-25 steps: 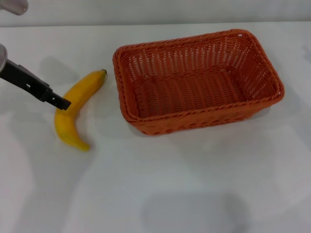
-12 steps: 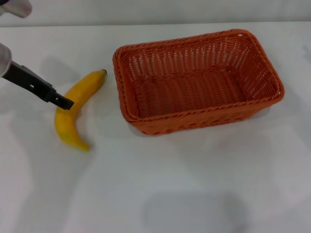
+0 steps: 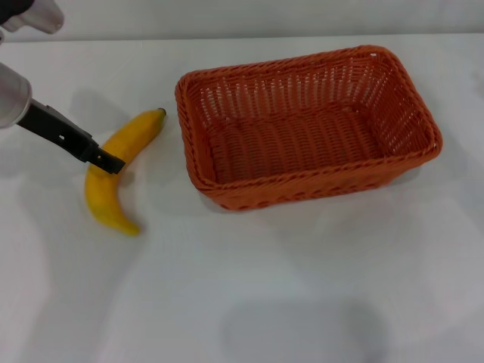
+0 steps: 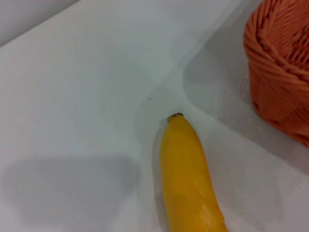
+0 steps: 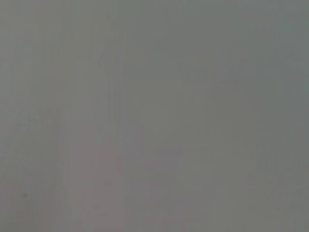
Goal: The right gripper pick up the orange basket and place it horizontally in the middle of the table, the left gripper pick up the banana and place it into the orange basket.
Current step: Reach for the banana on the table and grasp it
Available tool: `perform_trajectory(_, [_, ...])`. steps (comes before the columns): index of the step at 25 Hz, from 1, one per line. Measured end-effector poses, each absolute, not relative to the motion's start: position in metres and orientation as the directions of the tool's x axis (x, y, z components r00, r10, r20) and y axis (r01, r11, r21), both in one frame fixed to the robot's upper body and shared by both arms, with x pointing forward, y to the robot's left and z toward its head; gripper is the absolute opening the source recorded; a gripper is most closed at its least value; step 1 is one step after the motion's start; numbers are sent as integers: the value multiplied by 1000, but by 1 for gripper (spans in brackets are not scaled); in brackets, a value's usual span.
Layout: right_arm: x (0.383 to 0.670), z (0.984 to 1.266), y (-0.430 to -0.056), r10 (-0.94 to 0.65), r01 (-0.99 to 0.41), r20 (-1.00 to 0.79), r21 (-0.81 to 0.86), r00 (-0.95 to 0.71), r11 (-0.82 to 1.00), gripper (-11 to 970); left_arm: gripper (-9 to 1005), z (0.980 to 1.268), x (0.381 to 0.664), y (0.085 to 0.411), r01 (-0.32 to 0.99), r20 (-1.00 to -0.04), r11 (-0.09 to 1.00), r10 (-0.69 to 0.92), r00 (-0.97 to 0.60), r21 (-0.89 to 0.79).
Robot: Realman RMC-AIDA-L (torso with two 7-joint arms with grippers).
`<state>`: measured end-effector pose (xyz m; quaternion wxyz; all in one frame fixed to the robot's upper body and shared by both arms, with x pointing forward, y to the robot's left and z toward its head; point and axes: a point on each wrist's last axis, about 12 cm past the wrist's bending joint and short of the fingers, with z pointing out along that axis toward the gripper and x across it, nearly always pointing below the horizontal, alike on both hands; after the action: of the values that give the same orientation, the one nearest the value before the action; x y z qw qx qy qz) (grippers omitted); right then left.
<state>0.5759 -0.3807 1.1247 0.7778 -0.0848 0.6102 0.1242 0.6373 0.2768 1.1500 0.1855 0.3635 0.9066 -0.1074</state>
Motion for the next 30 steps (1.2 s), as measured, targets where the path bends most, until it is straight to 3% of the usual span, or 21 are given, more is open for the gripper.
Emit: perform_trajectory(30, [574, 1121, -380, 99, -297, -971, 31, 216, 954, 860, 875, 1134, 633, 280, 686, -406, 724, 609, -682, -67])
